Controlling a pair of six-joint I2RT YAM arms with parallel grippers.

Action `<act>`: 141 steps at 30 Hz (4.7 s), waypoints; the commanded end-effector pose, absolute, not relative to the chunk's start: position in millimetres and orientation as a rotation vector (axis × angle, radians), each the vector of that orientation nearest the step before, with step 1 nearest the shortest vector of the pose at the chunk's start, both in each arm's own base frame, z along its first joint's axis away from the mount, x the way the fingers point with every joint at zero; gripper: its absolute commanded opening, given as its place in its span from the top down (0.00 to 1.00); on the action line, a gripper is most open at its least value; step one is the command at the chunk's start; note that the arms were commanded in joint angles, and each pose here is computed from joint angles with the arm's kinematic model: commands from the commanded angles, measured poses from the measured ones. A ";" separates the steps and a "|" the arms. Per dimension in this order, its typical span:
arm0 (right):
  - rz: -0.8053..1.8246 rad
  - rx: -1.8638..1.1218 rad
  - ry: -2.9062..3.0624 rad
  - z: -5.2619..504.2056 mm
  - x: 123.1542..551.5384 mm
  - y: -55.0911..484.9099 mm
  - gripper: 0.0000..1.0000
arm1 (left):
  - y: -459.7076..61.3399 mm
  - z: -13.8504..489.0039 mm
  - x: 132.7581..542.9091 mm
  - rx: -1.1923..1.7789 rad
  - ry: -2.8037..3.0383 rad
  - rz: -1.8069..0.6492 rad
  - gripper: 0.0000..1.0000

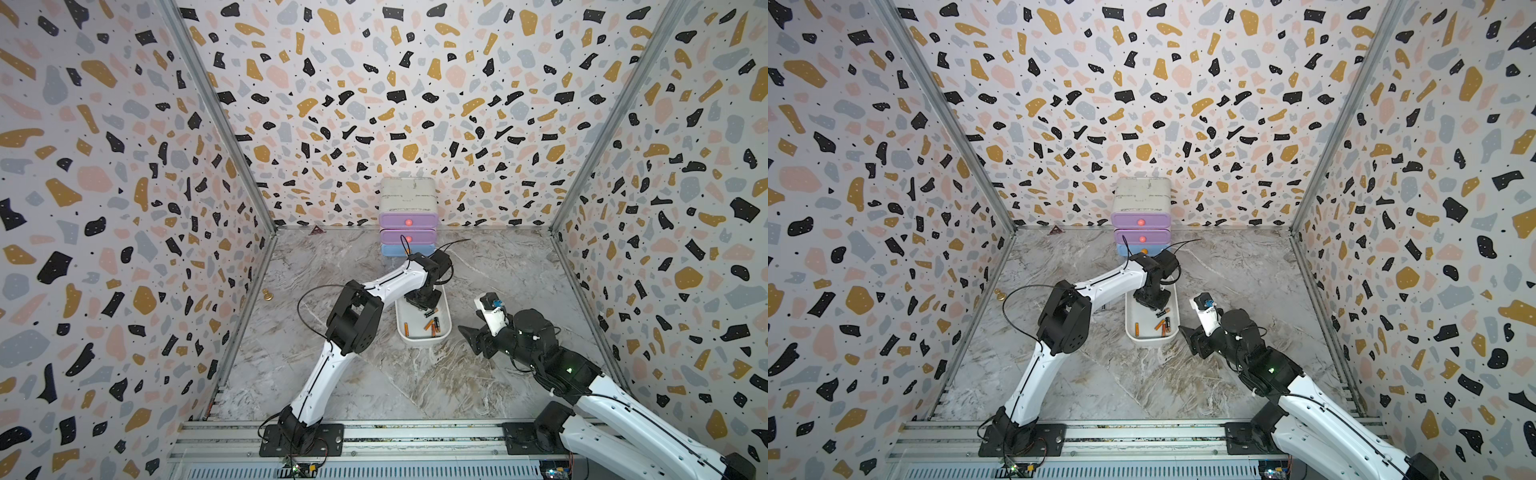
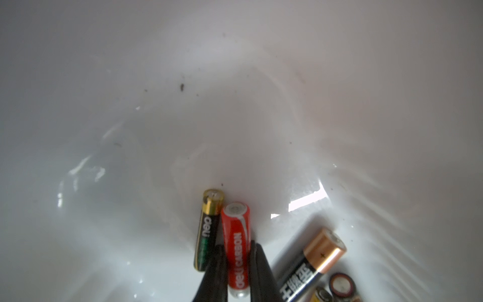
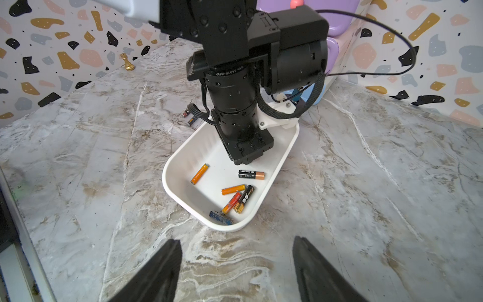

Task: Take the batteries out of the storage box
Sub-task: Pick up the battery from the storage box, then place the battery at the center of the board, then pick up the battery from the storage box.

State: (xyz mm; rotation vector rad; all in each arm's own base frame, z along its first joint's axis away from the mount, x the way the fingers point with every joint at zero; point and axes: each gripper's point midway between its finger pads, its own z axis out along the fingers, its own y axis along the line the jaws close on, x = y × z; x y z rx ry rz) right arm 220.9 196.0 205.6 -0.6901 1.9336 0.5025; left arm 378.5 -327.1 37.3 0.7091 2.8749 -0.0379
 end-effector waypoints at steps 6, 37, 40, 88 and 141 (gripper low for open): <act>0.524 -0.691 1.927 205.7 228.1 205.3 0.27 | -278.4 195.1 387.8 0.483 2.629 -0.140 0.96; 0.442 -0.818 2.152 178.1 240.8 236.1 0.27 | -92.2 20.1 401.7 -0.015 3.021 0.116 0.92; 0.439 -0.811 2.152 179.7 242.2 236.1 0.27 | -91.6 13.2 400.0 -0.011 3.035 0.131 0.91; -0.055 -0.041 2.653 90.2 385.9 295.2 0.43 | -101.0 168.4 353.8 -0.102 2.557 -0.202 0.59; 0.124 -0.339 2.639 113.9 354.6 299.5 0.92 | -185.2 232.1 338.2 0.124 2.277 -0.761 0.45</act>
